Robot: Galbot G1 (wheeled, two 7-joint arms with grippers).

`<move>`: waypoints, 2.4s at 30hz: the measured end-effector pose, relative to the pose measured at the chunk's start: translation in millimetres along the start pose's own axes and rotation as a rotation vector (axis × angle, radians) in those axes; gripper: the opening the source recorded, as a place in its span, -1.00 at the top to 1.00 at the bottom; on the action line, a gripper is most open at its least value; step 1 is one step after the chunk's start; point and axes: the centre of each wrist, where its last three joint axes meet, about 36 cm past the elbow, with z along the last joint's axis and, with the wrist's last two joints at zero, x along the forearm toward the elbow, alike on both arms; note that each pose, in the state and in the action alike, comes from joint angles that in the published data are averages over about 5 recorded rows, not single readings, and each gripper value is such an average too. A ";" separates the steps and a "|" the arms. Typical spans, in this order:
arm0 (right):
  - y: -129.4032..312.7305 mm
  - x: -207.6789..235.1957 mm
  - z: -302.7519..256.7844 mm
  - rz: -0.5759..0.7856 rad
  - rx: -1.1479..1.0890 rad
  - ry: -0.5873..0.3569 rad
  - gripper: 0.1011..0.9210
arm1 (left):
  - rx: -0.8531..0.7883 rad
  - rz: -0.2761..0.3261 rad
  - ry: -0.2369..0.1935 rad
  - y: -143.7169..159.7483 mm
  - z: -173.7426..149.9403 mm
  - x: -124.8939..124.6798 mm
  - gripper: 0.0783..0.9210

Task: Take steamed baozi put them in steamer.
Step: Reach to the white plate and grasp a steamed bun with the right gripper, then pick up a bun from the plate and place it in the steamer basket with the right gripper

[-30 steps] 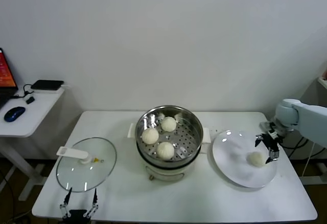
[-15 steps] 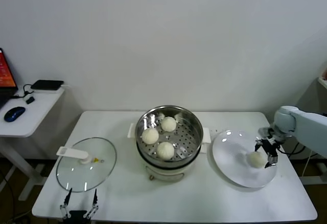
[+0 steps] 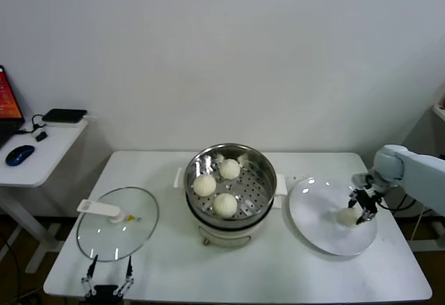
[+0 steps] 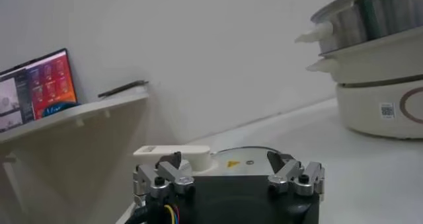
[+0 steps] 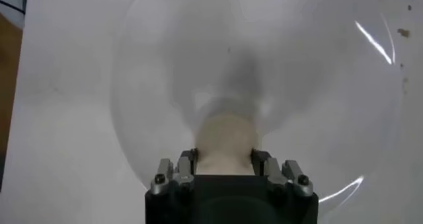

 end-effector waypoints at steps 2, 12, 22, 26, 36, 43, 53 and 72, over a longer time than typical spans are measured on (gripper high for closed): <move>-0.5 6.4 -0.7 0.006 0.002 -0.001 -0.12 | 0.000 0.000 -0.002 -0.1 -0.8 -0.4 -0.77; -18.2 78.8 -41.0 0.058 0.055 -0.028 -0.14 | 0.005 0.007 -0.010 -1.6 -5.4 -2.4 -0.77; -29.3 191.8 -123.4 0.140 0.089 -0.085 -0.14 | 0.007 0.011 -0.023 -3.4 -8.5 -5.3 -0.77; -27.8 219.6 -158.9 0.158 0.100 -0.113 -0.14 | 0.007 0.014 -0.029 -4.4 -9.6 -6.8 -0.77; -30.2 231.4 -232.1 0.179 0.119 -0.153 -0.14 | 0.010 0.011 -0.036 -4.5 -9.8 -10.6 -0.77; -40.6 210.4 -271.7 0.176 0.143 -0.160 -0.14 | 0.014 0.001 -0.030 -2.8 -7.0 -11.7 -0.77; -55.7 171.9 -303.3 0.165 0.169 -0.138 -0.14 | 0.019 -0.004 -0.026 -2.5 -4.3 -12.9 -0.77; -63.1 122.2 -322.5 0.145 0.186 -0.128 -0.41 | 0.017 -0.004 -0.023 -1.6 -3.4 -10.2 -0.77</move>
